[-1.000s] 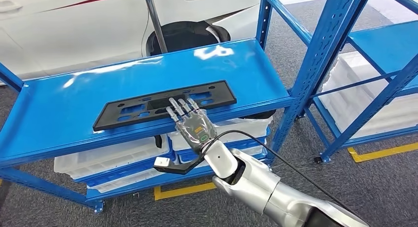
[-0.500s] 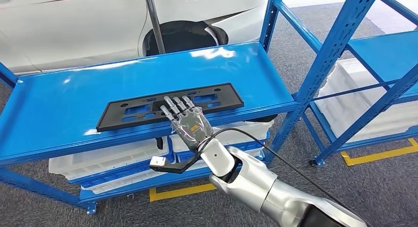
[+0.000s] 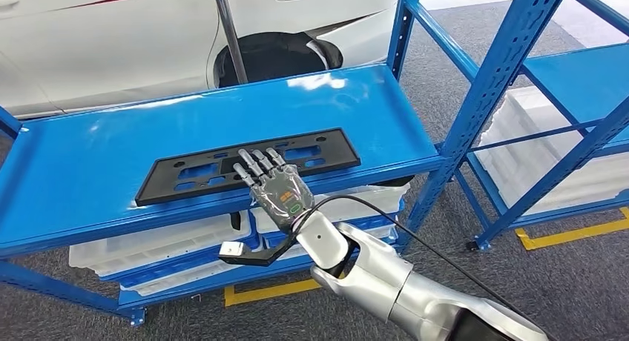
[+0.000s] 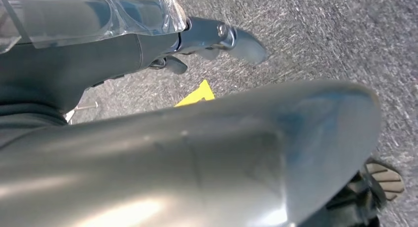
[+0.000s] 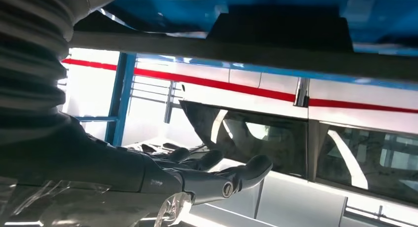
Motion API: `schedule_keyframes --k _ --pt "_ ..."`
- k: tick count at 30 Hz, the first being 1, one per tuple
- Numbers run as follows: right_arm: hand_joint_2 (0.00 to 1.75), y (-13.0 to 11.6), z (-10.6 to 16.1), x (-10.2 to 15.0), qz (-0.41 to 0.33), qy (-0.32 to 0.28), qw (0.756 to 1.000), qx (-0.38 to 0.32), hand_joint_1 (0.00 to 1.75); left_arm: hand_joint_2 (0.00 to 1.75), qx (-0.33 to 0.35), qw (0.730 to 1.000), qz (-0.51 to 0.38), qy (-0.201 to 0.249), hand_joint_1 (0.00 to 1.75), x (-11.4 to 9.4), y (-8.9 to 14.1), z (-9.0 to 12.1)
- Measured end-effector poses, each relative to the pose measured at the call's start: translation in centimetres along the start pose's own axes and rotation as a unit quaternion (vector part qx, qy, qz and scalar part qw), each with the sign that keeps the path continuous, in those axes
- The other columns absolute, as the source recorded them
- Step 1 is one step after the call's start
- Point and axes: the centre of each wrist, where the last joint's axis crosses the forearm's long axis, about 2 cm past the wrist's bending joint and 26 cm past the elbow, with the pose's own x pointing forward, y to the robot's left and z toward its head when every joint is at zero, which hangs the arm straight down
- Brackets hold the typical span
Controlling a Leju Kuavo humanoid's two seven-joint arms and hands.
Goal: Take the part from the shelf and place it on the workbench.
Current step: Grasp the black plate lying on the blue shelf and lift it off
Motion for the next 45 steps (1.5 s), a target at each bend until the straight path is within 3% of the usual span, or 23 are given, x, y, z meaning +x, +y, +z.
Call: schedule_keyframes --k 45 --pt "1.75 -0.2 -0.6 1.5 -0.018 -0.019 1.0 -0.008 0.0 0.0 -0.001 1.0 0.0 -0.001 0.0 0.0 -0.1 0.0"
